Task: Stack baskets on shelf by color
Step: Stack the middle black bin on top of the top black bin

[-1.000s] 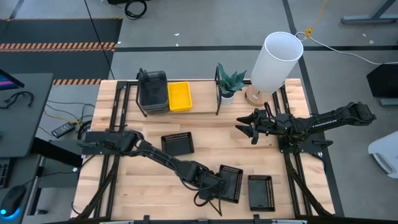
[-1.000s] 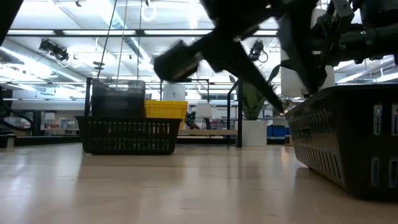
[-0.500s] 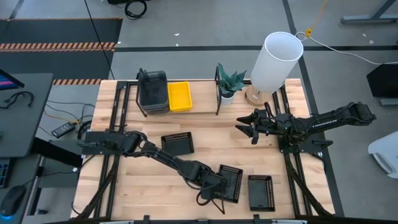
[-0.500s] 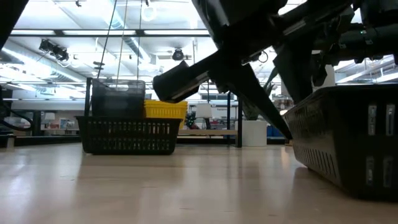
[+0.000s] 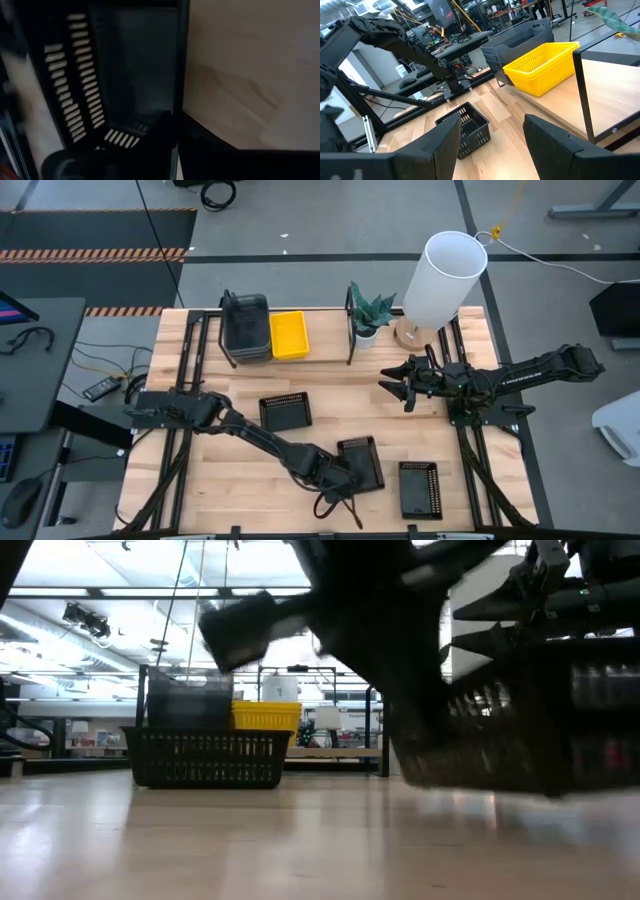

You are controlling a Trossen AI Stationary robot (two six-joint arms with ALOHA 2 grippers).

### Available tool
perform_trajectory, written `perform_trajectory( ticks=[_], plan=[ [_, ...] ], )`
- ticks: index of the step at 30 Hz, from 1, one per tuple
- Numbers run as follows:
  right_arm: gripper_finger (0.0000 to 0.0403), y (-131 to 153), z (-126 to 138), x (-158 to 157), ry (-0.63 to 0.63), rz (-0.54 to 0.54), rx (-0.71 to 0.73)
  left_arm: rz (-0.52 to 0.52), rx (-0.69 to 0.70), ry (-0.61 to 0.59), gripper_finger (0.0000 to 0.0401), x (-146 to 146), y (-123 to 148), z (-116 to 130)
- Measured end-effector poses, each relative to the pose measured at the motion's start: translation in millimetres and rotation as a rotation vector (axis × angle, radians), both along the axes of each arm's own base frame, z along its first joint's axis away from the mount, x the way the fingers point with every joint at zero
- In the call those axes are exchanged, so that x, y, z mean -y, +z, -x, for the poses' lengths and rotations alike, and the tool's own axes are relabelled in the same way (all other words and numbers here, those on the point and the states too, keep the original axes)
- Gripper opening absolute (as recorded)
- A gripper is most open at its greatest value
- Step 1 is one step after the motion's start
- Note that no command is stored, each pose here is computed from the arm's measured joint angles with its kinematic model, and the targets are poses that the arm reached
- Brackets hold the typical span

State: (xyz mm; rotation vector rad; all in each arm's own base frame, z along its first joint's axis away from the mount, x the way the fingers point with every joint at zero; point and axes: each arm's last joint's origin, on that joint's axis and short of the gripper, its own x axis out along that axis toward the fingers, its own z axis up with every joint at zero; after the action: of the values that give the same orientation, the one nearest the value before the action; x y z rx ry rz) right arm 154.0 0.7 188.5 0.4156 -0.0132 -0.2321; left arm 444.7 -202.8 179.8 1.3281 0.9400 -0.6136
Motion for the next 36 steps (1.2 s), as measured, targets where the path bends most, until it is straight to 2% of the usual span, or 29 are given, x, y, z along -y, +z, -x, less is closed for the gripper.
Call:
perform_trajectory(
  ticks=[7, 13, 21, 28, 36],
  plan=[
    [0.0221, 0.3, 0.0, 0.0, 0.000, 0.000, 0.003, 0.027, 0.026, 0.315, 0.0013, -15.3, 35.7, 20.1],
    [0.0221, 0.5, 0.0, 0.0, 0.000, 0.000, 0.005, 0.084, -0.026, 0.633, 0.0013, -30.4, 55.3, 44.2],
    [0.0221, 0.1, 0.0, 0.0, 0.000, 0.000, 0.001, 0.029, -0.050, 0.974, 0.0013, -41.2, 63.5, 70.3],
    [0.0221, 0.3, 0.0, 0.0, 0.000, 0.000, 0.002, 0.029, -0.028, 1.134, 0.0013, -44.4, 64.1, 76.9],
    [0.0221, 0.2, 0.0, 0.0, 0.000, 0.000, 0.002, 0.003, -0.006, 1.240, 0.0013, -47.3, 54.6, 82.8]
  ],
)
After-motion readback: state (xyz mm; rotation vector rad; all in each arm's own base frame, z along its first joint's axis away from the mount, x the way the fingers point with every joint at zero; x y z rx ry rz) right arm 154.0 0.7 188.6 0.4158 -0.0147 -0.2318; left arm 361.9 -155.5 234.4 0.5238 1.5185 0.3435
